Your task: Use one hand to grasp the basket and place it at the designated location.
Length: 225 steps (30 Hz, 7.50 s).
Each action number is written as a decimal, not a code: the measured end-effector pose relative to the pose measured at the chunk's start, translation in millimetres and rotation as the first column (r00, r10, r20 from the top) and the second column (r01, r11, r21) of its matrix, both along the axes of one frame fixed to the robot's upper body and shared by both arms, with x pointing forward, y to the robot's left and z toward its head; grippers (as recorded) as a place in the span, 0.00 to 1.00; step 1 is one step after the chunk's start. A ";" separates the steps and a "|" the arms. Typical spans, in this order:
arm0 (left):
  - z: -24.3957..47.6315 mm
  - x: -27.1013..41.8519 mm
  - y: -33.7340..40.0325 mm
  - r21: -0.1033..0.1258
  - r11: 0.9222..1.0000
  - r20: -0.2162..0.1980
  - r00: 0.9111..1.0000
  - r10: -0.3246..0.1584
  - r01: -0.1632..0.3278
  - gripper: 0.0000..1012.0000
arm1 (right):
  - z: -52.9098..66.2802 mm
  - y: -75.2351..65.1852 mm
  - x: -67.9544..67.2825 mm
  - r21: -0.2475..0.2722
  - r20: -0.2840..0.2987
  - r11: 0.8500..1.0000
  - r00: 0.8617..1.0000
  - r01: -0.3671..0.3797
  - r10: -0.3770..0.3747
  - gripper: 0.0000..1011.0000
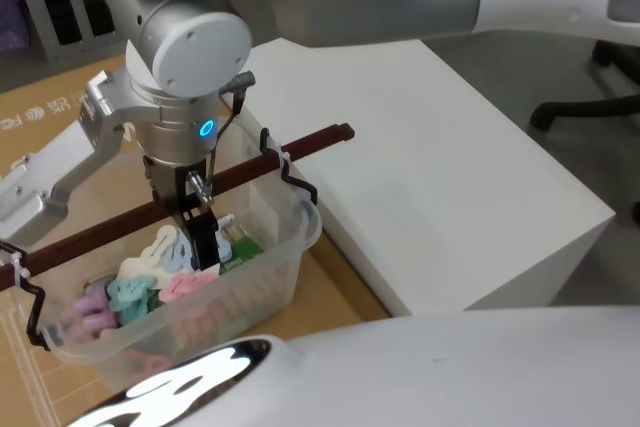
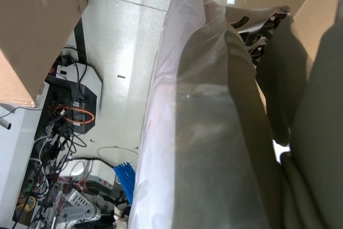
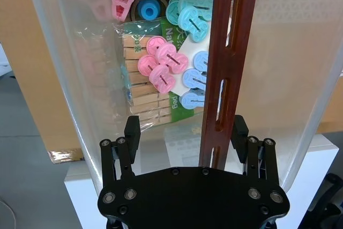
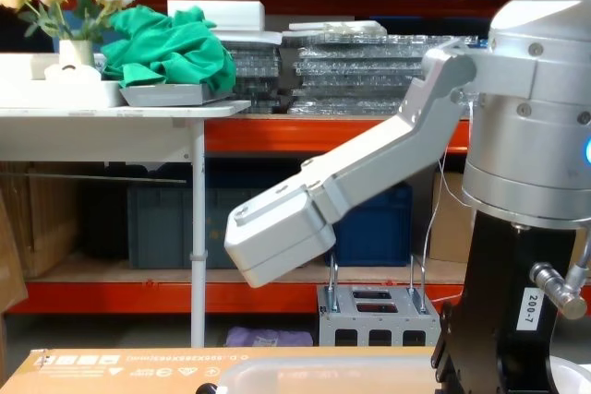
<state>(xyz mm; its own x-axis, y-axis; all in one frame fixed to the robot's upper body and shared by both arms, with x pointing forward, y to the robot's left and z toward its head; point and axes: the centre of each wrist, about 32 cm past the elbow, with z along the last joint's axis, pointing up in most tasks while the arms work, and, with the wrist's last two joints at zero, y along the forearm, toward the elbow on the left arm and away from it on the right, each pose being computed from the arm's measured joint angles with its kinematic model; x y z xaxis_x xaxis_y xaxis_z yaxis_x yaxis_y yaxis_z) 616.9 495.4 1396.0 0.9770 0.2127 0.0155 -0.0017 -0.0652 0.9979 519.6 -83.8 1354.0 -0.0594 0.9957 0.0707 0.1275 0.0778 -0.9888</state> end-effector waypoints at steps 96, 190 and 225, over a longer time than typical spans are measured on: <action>0.0 0.0 0.0 0.000 1.000 0.000 1.000 0.000 0.000 0.00 | 58.0 -13.2 5.7 0.087 0.056 0.994 0.996 0.062 -0.067 0.23; 0.0 0.0 -0.1 0.000 1.000 0.000 1.000 0.000 0.000 0.00 | 127.6 -185.3 49.2 0.092 0.123 0.448 0.436 0.889 -0.891 0.23; 0.0 0.0 0.0 0.000 1.000 0.000 1.000 0.000 0.000 0.00 | 105.4 -277.8 35.7 0.175 0.036 0.051 0.045 0.983 -0.998 0.23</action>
